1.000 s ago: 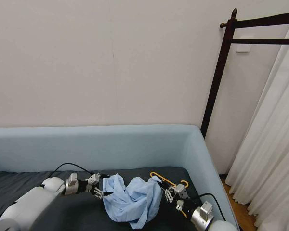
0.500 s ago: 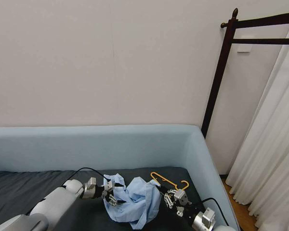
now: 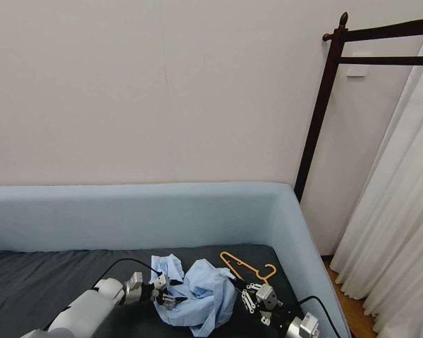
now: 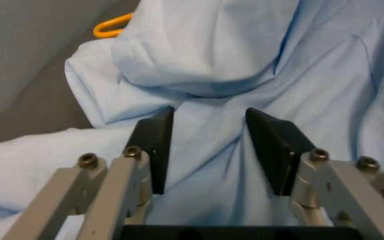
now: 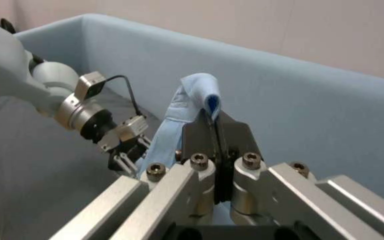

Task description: Pick up the clothes from the sofa and hang them on the clothes hanger.

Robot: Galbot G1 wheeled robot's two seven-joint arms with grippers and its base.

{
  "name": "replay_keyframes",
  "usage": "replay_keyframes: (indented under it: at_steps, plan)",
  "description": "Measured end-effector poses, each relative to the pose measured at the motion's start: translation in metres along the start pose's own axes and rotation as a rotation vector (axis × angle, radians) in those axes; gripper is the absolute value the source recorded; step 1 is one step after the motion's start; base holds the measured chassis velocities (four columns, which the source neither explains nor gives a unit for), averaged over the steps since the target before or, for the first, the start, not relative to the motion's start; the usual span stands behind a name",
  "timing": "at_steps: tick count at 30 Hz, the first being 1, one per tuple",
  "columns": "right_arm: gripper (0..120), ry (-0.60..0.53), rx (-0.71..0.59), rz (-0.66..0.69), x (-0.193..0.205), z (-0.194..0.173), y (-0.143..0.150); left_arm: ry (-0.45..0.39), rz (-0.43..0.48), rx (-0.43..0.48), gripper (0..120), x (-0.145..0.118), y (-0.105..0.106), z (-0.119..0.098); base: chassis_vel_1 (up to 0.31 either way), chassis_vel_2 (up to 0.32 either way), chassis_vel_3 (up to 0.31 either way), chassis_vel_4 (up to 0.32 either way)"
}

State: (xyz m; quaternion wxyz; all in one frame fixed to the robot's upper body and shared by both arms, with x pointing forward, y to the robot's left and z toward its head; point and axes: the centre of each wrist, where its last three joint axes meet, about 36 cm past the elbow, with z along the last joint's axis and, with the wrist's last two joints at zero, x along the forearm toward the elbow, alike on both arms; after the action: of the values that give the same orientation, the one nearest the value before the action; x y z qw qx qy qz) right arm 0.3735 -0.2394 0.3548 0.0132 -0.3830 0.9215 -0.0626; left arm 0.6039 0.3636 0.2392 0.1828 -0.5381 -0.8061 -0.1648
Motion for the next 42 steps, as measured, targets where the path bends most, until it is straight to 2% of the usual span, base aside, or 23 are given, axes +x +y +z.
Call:
replay_keyframes:
  at_steps: [1,5,7,11,13,16,18,21,22,23,27,30,33,35,38,39,42]
  plan:
    - [0,0.000,0.000,0.000,0.000,0.000,0.000,0.000,0.000,0.000,42,0.000,0.000,0.000,0.000,0.000,0.000,0.000]
    - [0,0.001,0.000,-0.004,0.001,0.001,0.002,-0.001,-0.001,-0.007,24,0.000,0.004,-0.004,0.000,0.000,0.000,0.000]
    - [0,0.000,-0.001,-0.003,0.001,0.001,0.002,0.000,0.000,-0.008,20,-0.001,0.004,-0.005,0.000,0.000,0.000,0.000]
    - [0,-0.003,-0.001,0.004,0.003,-0.001,-0.001,0.027,0.020,-0.015,3,-0.004,0.003,-0.004,0.000,0.000,0.000,0.000]
    - [0,-0.005,-0.002,0.005,0.004,-0.002,-0.001,0.036,0.024,-0.019,0,-0.004,0.003,-0.004,0.000,0.000,0.000,0.000]
    - [0,-0.008,-0.001,0.011,0.007,-0.003,-0.002,0.064,0.017,-0.047,11,-0.005,0.008,-0.007,0.000,0.000,0.000,0.000]
    - [0,-0.007,-0.001,0.013,0.007,-0.003,-0.002,0.063,0.002,-0.052,15,-0.006,0.010,-0.009,0.000,0.000,0.000,0.000]
    - [0,-0.003,-0.001,0.015,0.011,-0.002,-0.003,0.044,-0.056,-0.071,29,-0.008,0.013,-0.015,0.000,0.000,0.000,0.000]
    - [0,-0.003,-0.001,0.015,0.011,-0.002,-0.003,0.044,-0.056,-0.071,29,-0.008,0.013,-0.015,0.000,0.000,0.000,0.000]
    - [0,-0.001,0.000,0.014,0.012,-0.001,-0.003,0.040,-0.064,-0.078,34,-0.009,0.013,-0.016,0.000,0.000,0.000,0.000]
    - [0,-0.002,-0.001,0.013,0.011,0.000,-0.002,0.065,-0.046,-0.091,53,-0.008,0.012,-0.014,0.000,0.000,0.000,0.000]
    - [0,-0.004,-0.001,0.015,0.011,-0.001,-0.002,0.076,-0.016,-0.089,60,-0.010,0.009,-0.010,0.000,0.000,0.000,0.000]
    - [0,-0.003,0.002,0.021,0.012,-0.002,-0.004,0.093,0.014,-0.090,75,-0.014,0.004,-0.007,0.000,0.000,0.000,0.000]
    - [0,-0.003,0.002,0.023,0.013,-0.002,-0.004,0.096,0.015,-0.088,77,-0.015,0.004,-0.007,0.000,0.000,0.000,0.000]
    - [0,0.000,0.003,0.028,0.017,-0.003,-0.005,0.095,0.021,-0.085,67,-0.019,0.003,-0.008,0.000,0.000,0.000,0.000]
    - [0,0.000,0.003,0.028,0.017,-0.003,-0.005,0.095,0.021,-0.085,67,-0.019,0.003,-0.008,0.000,0.000,0.000,0.000]
    - [0,-0.001,0.001,0.033,0.017,-0.004,-0.006,0.093,0.036,-0.085,53,-0.021,0.002,-0.008,0.000,0.000,0.000,0.000]
